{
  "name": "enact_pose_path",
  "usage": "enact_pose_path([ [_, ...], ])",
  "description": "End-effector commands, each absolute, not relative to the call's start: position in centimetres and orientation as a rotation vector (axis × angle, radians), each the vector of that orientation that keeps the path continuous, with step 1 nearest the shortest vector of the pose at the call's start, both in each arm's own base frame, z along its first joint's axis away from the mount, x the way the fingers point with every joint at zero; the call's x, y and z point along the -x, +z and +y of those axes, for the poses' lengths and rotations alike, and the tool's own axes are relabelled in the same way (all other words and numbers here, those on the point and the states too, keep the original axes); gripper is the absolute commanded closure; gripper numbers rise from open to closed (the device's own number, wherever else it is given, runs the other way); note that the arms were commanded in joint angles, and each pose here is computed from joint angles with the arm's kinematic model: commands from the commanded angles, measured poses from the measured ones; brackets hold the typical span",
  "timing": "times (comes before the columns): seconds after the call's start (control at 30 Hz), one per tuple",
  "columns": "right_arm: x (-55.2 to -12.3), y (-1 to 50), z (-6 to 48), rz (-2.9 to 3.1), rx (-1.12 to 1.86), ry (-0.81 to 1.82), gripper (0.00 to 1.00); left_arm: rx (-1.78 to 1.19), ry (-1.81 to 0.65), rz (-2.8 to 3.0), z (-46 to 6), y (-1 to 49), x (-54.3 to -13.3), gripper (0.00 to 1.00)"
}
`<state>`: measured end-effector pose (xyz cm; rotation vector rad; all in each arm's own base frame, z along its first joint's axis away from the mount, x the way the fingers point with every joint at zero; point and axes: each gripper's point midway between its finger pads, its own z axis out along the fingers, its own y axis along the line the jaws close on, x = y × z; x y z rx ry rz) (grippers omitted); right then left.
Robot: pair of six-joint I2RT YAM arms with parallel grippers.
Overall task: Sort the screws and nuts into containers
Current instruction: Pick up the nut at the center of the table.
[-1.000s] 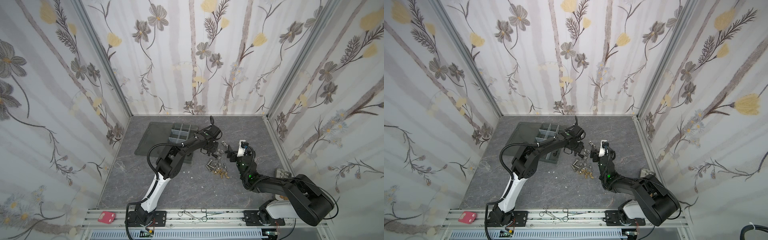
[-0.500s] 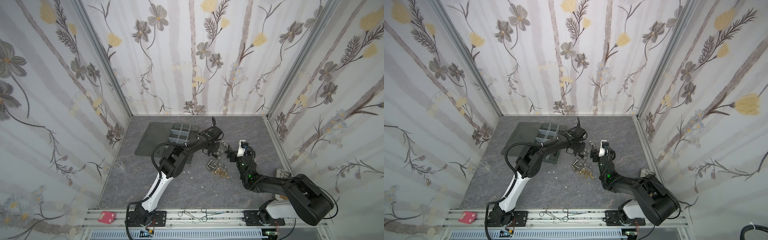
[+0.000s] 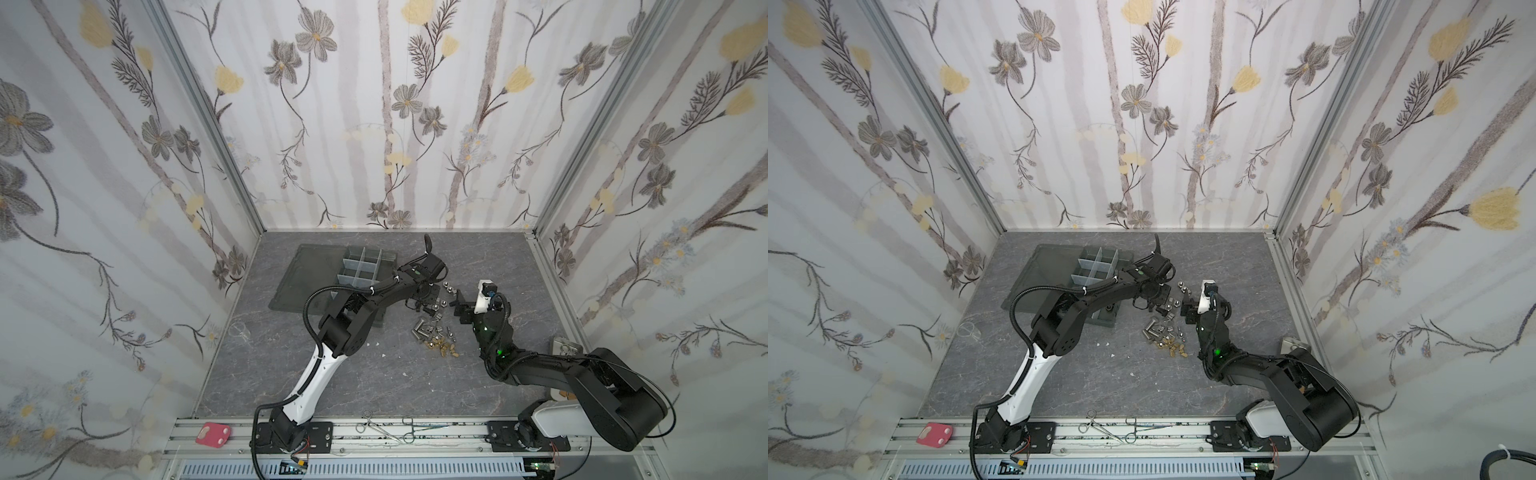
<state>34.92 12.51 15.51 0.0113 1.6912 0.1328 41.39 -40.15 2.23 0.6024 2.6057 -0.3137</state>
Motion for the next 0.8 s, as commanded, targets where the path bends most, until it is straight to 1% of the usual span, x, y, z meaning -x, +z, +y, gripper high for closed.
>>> enact_pose_path([
  [0.0, -35.1, 16.6, 12.5, 1.652, -0.034, 0.147, 0.14, -0.608, -0.267, 2.675, -38.9, 1.2, -39.9, 0.74],
  [0.1, -35.1, 16.6, 12.7, 1.654, -0.029, 0.157, 0.14, -0.606, -0.261, 2.67, -39.0, 1.2, -40.2, 0.75],
  [0.17, -35.1, 16.6, 12.6, 1.653, -0.031, 0.152, 0.14, -0.6, -0.262, 2.666, -39.1, 1.4, -40.3, 0.8],
  [0.27, -35.0, 16.7, 12.5, 1.652, -0.034, 0.149, 0.14, -0.593, -0.26, 2.651, -39.1, 2.0, -40.5, 0.8],
  [0.33, -35.1, 16.6, 12.5, 1.654, -0.031, 0.15, 0.14, -0.58, -0.244, 2.636, -38.9, 2.5, -40.9, 0.84],
  [0.57, -35.1, 16.6, 12.6, 1.655, -0.03, 0.153, 0.14, -0.549, -0.238, 2.598, -38.6, 4.6, -41.9, 0.85],
  [0.77, -35.1, 16.6, 12.6, 1.655, -0.031, 0.153, 0.14, -0.48, -0.266, 2.551, -37.5, 8.5, -42.8, 0.85],
])
